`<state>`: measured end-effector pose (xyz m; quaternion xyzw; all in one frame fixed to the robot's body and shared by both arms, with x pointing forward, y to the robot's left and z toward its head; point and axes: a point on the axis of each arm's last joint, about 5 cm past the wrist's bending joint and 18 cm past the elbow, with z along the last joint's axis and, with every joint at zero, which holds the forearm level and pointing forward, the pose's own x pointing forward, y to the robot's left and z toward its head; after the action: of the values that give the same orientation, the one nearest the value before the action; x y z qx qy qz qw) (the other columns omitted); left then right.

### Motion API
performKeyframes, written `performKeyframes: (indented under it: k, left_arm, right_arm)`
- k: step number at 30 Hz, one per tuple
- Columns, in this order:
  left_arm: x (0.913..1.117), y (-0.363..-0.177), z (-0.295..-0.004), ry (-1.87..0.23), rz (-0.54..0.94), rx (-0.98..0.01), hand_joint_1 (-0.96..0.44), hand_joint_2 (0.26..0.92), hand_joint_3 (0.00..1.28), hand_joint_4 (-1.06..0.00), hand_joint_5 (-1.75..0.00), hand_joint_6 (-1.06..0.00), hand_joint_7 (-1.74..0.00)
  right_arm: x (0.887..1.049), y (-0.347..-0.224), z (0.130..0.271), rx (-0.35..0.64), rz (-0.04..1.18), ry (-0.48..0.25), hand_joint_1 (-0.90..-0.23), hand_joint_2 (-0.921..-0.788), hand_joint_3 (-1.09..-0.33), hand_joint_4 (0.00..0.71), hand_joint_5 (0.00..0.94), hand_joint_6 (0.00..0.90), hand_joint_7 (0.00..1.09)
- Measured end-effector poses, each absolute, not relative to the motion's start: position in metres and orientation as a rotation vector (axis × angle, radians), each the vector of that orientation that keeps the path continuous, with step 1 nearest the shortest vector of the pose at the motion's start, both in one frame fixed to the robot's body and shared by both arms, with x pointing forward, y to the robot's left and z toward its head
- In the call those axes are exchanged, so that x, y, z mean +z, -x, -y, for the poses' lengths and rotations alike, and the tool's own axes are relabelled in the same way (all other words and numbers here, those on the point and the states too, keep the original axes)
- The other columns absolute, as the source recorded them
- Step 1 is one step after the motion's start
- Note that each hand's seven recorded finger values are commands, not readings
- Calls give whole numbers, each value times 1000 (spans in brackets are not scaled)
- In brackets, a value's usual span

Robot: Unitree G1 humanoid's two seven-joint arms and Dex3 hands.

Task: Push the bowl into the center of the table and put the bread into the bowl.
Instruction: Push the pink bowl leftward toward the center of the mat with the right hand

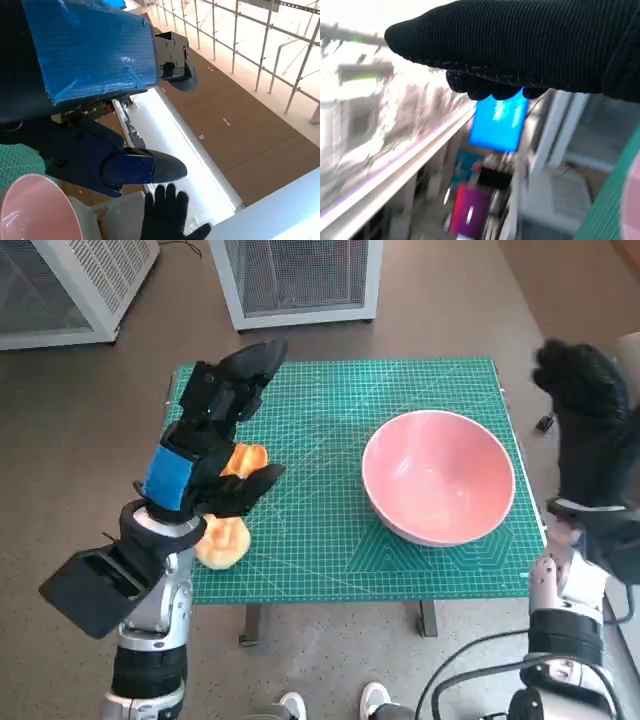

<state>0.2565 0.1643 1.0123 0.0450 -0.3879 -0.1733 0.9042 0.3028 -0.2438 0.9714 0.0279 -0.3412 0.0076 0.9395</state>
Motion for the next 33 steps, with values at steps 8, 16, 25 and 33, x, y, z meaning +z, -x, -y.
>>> performKeyframes:
  k: [8,16,25,33]
  left_arm:
    - [1012,-257,-164,-94,804,-357,-534,921,380,-180,-88,1,-684]
    - [1010,-258,-164,-93,794,-357,-539,921,385,-171,-85,1,-672]
    - [1010,-257,-167,-97,794,-353,-544,921,386,-171,-84,1,-668]
    - [1008,-256,-170,-105,785,-344,-547,921,390,-174,-82,1,-639]
  right_arm:
    - [952,-307,252,-96,543,-144,-338,-918,-593,365,4,54,630]
    - [934,-309,252,-155,381,-250,-335,-887,-580,384,6,113,579]
    - [916,-308,248,-177,215,-348,-302,-915,-592,333,0,124,545]
    - [903,-308,235,-176,91,-386,-282,-921,-607,337,6,130,505]
